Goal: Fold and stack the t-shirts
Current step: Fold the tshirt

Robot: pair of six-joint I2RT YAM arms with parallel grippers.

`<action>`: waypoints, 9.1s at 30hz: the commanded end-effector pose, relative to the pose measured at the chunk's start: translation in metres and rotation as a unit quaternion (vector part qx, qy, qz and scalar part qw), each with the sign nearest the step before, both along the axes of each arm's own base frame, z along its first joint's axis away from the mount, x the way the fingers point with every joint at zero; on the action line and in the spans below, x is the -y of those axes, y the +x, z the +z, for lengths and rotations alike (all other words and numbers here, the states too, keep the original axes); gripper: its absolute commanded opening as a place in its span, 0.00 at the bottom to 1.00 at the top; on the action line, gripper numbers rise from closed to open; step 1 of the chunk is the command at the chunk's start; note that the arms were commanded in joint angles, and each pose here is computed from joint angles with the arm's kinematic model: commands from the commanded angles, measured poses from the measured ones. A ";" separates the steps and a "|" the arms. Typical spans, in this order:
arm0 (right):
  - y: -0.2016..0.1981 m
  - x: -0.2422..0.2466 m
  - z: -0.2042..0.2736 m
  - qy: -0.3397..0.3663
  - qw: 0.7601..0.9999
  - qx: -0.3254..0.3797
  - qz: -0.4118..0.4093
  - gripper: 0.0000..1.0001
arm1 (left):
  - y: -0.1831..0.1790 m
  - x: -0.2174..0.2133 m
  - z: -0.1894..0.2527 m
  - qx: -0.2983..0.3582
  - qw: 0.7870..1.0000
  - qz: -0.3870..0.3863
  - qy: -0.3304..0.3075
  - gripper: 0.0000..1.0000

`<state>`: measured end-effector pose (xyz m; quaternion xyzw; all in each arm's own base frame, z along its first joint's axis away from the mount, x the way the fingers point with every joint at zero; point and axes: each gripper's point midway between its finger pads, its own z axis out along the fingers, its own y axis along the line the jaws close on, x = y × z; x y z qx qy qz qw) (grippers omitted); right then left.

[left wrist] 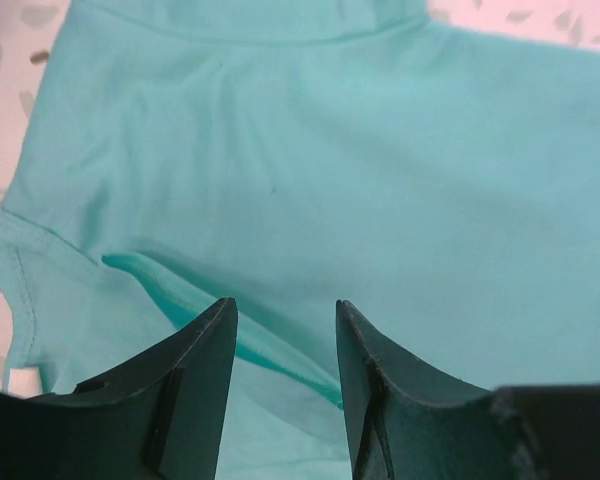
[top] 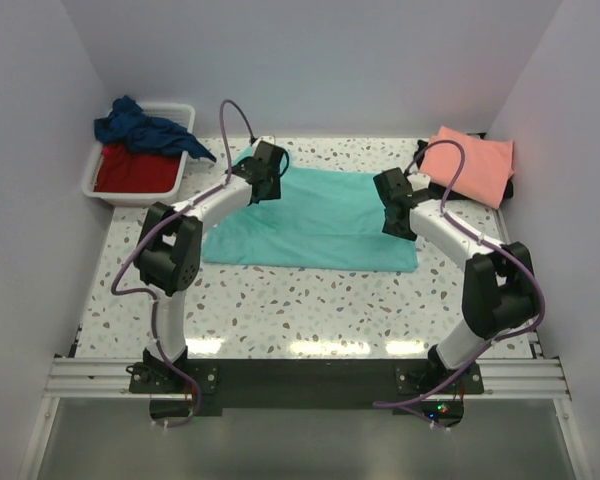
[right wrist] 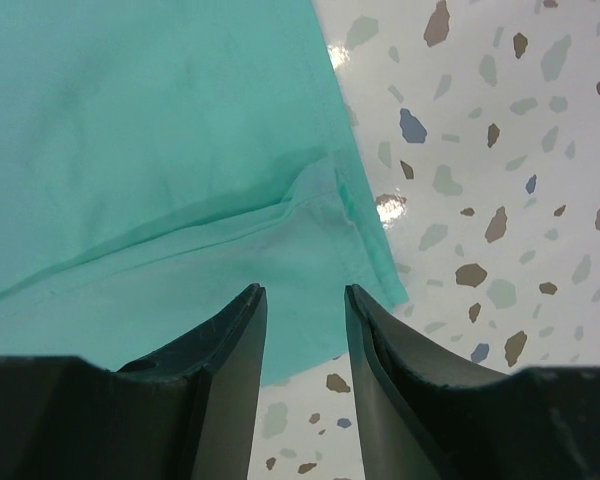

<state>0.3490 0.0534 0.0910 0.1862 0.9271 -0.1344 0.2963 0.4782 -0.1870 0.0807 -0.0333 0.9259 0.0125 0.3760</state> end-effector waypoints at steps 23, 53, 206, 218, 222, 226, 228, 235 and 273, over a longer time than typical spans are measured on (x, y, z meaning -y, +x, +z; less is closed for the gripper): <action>-0.017 -0.053 -0.048 0.110 0.983 -0.088 0.121 0.44 | -0.111 -0.059 -0.010 -0.100 0.993 0.065 0.017 0.53; -0.121 -0.024 -0.088 0.090 0.966 -0.227 0.089 0.39 | -0.237 -0.097 -0.064 -0.257 0.952 0.162 0.021 0.50; 0.097 0.094 -0.021 -0.004 0.992 0.007 -0.124 0.45 | 0.143 -0.011 0.050 0.124 0.988 0.014 -0.086 0.00; 0.106 0.099 -0.041 -0.006 0.993 -0.002 -0.122 0.45 | 0.129 -0.016 0.052 0.114 0.990 0.016 -0.082 0.00; 0.113 0.101 -0.046 -0.013 0.993 -0.001 -0.116 0.45 | 0.129 -0.015 0.051 0.113 0.990 0.014 -0.083 0.00; 0.118 0.105 -0.050 -0.023 0.993 -0.005 -0.115 0.45 | 0.128 -0.014 0.050 0.112 0.990 0.013 -0.083 0.00; 0.119 0.106 -0.055 -0.023 0.993 -0.009 -0.115 0.45 | 0.128 -0.015 0.050 0.111 0.990 0.013 -0.082 0.00; 0.124 0.108 -0.061 -0.023 0.994 -0.014 -0.110 0.42 | 0.128 -0.015 0.050 0.111 0.991 0.013 -0.080 0.00; 0.065 0.100 0.021 0.023 0.992 0.055 -0.111 0.00 | 0.060 -0.040 0.090 0.077 0.993 0.042 -0.079 0.00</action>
